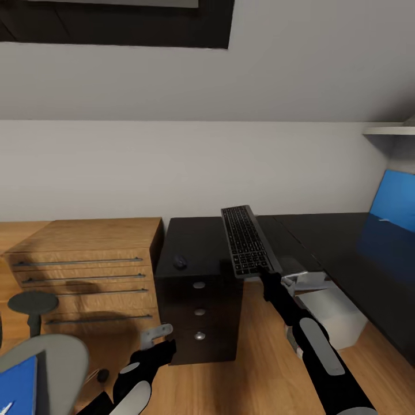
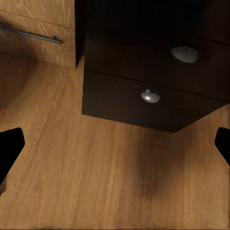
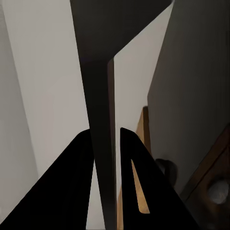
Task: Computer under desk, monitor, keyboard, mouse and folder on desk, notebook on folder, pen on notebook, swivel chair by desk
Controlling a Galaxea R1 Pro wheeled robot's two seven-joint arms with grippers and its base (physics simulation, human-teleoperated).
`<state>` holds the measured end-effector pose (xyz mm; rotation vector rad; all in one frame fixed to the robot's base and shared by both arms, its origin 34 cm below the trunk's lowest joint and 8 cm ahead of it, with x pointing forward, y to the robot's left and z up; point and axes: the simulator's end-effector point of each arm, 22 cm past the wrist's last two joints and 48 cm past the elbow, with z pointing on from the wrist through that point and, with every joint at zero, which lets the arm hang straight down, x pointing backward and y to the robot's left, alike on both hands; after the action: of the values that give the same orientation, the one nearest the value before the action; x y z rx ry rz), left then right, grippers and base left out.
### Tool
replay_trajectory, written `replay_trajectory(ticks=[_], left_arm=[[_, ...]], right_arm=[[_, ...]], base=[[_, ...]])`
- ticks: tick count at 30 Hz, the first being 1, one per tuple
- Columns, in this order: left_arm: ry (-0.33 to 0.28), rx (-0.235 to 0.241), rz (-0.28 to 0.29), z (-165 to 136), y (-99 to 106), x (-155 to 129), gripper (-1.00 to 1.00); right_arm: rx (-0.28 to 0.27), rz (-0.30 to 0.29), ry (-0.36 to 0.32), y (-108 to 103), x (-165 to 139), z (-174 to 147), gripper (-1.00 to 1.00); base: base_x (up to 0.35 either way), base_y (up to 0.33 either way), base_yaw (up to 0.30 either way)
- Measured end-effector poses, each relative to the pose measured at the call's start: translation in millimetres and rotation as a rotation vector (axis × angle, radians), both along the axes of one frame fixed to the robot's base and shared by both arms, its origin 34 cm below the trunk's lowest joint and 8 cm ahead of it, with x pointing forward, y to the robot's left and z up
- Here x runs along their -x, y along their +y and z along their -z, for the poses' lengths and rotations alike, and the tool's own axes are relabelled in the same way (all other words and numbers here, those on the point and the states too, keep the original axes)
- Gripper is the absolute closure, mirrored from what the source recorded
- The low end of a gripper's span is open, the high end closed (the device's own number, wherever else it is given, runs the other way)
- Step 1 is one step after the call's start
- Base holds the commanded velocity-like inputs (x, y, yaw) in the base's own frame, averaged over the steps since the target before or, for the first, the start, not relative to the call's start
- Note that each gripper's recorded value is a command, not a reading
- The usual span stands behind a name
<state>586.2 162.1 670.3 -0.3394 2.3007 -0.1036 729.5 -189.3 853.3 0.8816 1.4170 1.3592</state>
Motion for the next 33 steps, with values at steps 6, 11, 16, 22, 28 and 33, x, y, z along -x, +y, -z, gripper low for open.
replay_trajectory(ticks=[6,11,16,22,28,33], left_arm=[[-0.001,-0.001,0.001,-0.1,0.1,-0.1,-1.00],[0.000,-0.001,0.000,-0.1,0.5,-0.1,-1.00],[0.000,0.000,0.000,0.1,0.6,0.0,-1.00],[0.000,0.000,0.000,-0.1,0.6,-0.1,-1.00],[0.000,-0.002,0.000,0.0,1.3,-0.1,-1.00],[-0.001,-0.005,0.000,0.0,2.3,-0.3,-1.00]], right_arm=[[0.001,0.001,0.001,-0.9,-0.1,0.5,1.00],[0.004,0.003,0.001,-2.8,-0.2,0.9,1.00],[0.005,0.004,0.002,-3.7,-0.3,1.2,1.00],[0.005,0.004,0.007,-3.7,-0.2,3.6,1.00],[0.001,0.005,0.013,-4.1,1.1,6.6,1.00],[-0.080,0.012,0.023,-6.8,3.1,6.3,1.00]], base=[[-0.255,-0.245,0.000],[-0.256,-0.245,0.000],[-0.260,-0.233,0.000],[-0.265,-0.215,0.000],[-0.266,-0.213,0.000],[-0.266,-0.212,0.000]])
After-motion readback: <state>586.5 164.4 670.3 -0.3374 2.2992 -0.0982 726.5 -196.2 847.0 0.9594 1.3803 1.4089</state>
